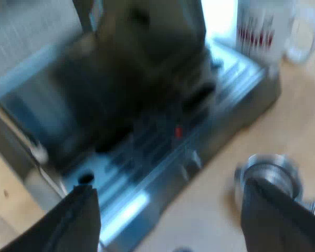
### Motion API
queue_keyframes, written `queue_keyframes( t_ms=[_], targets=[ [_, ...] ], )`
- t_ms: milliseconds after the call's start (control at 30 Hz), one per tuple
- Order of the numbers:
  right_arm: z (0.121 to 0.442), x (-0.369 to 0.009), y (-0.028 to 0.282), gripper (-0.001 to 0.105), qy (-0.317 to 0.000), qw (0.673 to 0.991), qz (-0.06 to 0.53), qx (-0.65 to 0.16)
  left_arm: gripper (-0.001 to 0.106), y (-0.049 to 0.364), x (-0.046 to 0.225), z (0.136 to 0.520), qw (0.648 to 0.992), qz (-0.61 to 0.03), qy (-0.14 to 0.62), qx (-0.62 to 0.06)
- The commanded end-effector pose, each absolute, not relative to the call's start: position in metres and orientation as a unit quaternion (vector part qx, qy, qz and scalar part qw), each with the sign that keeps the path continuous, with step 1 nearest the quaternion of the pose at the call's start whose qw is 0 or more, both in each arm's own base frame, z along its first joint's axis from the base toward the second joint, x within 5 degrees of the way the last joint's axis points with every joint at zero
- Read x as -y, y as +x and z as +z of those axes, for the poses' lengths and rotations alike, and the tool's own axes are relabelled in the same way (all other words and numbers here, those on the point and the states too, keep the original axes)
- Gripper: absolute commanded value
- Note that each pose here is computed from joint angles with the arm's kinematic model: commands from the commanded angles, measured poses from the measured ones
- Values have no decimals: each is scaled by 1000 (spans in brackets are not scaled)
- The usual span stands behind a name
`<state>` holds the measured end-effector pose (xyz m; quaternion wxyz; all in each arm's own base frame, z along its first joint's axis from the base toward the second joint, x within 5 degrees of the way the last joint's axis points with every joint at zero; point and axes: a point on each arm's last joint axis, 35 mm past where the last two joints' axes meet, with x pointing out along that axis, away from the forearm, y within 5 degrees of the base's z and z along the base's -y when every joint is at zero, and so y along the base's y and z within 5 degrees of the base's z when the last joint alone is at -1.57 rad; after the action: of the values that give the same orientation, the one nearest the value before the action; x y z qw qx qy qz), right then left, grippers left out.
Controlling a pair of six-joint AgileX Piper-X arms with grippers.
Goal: Grind coffee beans and then tamp
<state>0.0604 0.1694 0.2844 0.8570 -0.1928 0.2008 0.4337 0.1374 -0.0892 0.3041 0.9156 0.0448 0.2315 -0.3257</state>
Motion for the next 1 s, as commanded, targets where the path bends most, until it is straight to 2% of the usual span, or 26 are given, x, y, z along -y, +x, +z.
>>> queue_keyframes(
  t_ms=[33, 67, 233, 267, 367, 500, 767, 1000],
  targets=[
    [303, -166, 66, 65, -181, 863, 419, -215, 59, 135, 88, 334, 925, -328, 25, -191],
    [309, -163, 70, 65, -168, 870, 405, -226, 59, 134, 88, 345, 926, -332, 21, -177],
    [324, -149, 87, 65, -159, 876, 374, -259, 59, 131, 86, 372, 931, -334, 15, -146],
    [329, -138, 97, 65, -154, 881, 348, -280, 59, 130, 85, 378, 932, -334, 13, -139],
    [336, -125, 108, 65, -144, 886, 321, -301, 59, 131, 80, 387, 939, -317, 1, -134],
    [339, -108, 122, 65, -131, 889, 301, -320, 59, 137, 67, 389, 951, -276, -15, -138],
    [337, -69, 145, 65, -63, 894, 270, -351, 59, 147, 31, 383, 963, -203, -58, -167],
    [333, -34, 151, 65, -53, 901, 210, -376, 59, 146, 25, 381, 965, -182, -69, -177]
  ],
)
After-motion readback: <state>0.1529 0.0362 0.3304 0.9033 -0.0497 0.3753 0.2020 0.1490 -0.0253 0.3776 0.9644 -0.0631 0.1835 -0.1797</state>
